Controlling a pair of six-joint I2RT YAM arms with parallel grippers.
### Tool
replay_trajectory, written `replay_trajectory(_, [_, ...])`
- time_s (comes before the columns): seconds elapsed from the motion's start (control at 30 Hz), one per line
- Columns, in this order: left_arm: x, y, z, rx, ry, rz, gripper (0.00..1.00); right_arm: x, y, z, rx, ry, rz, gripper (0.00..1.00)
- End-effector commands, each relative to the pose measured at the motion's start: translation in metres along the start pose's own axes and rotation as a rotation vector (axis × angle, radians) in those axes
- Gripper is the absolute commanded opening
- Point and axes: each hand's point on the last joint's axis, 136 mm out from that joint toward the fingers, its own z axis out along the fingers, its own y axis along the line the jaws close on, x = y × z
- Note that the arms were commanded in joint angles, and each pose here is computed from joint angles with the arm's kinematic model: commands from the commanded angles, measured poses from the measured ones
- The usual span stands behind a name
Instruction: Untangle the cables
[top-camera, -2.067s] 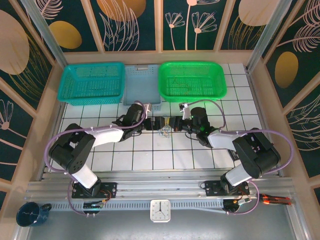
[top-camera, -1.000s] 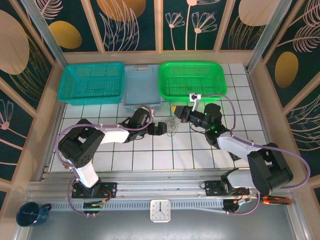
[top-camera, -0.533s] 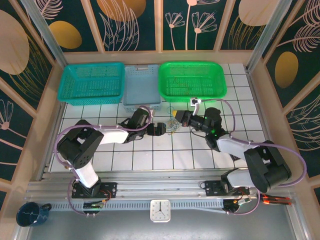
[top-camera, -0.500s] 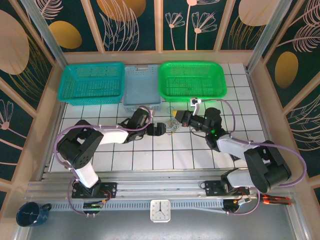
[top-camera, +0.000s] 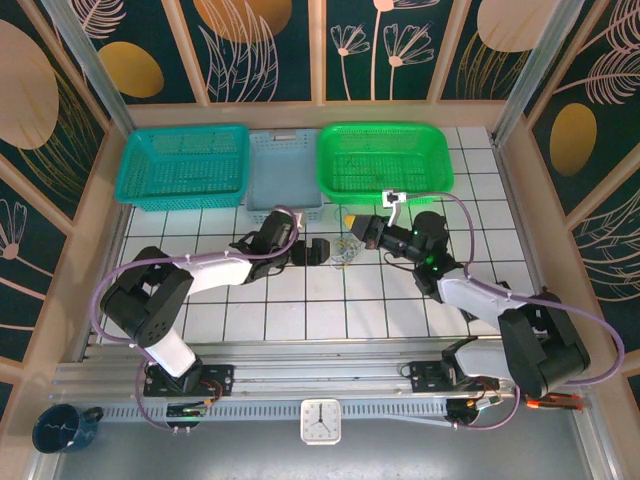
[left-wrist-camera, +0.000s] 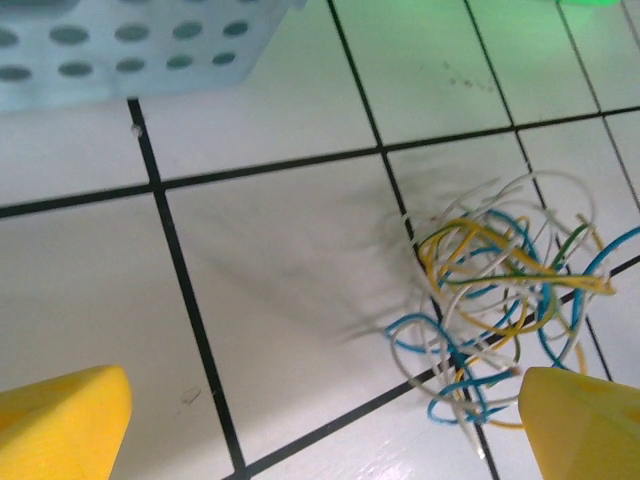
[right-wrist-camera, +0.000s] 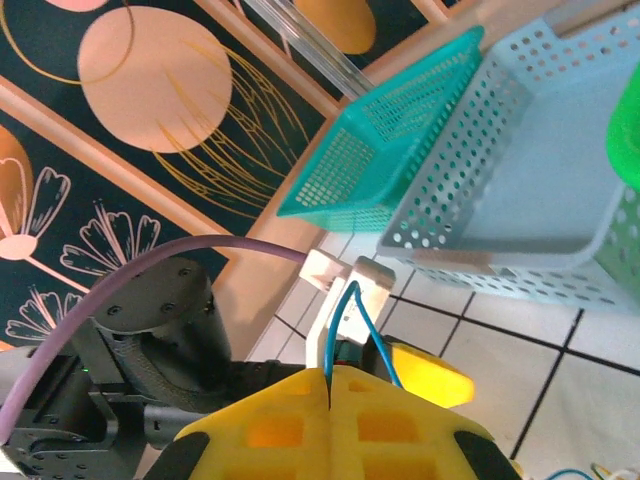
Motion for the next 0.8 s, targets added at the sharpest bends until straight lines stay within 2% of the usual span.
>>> replay_trajectory(0.0, [-0.023, -0.012, -0.003, 0.019, -0.048, 0.004, 0.99, -0.013, 0.016, -0.001, -0.041, -0.014, -0.047, 0.00])
replay_trajectory(0.33, [-0.024, -0.032, 0.008, 0.129, -0.028, 0.020, 0.99, -0.016, 0.021, -0.002, -0.060, -0.024, -0.044, 0.00])
replay_trajectory(0.57, [0.010, -0.011, 0.029, 0.093, 0.058, 0.005, 0.99, -0.031, 0.040, 0.002, -0.108, -0.026, -0.072, 0.00])
replay_trajectory(0.77, [0.032, 0.008, 0.034, 0.046, 0.093, -0.009, 0.99, -0.060, 0.077, 0.003, -0.184, -0.046, -0.130, 0.00])
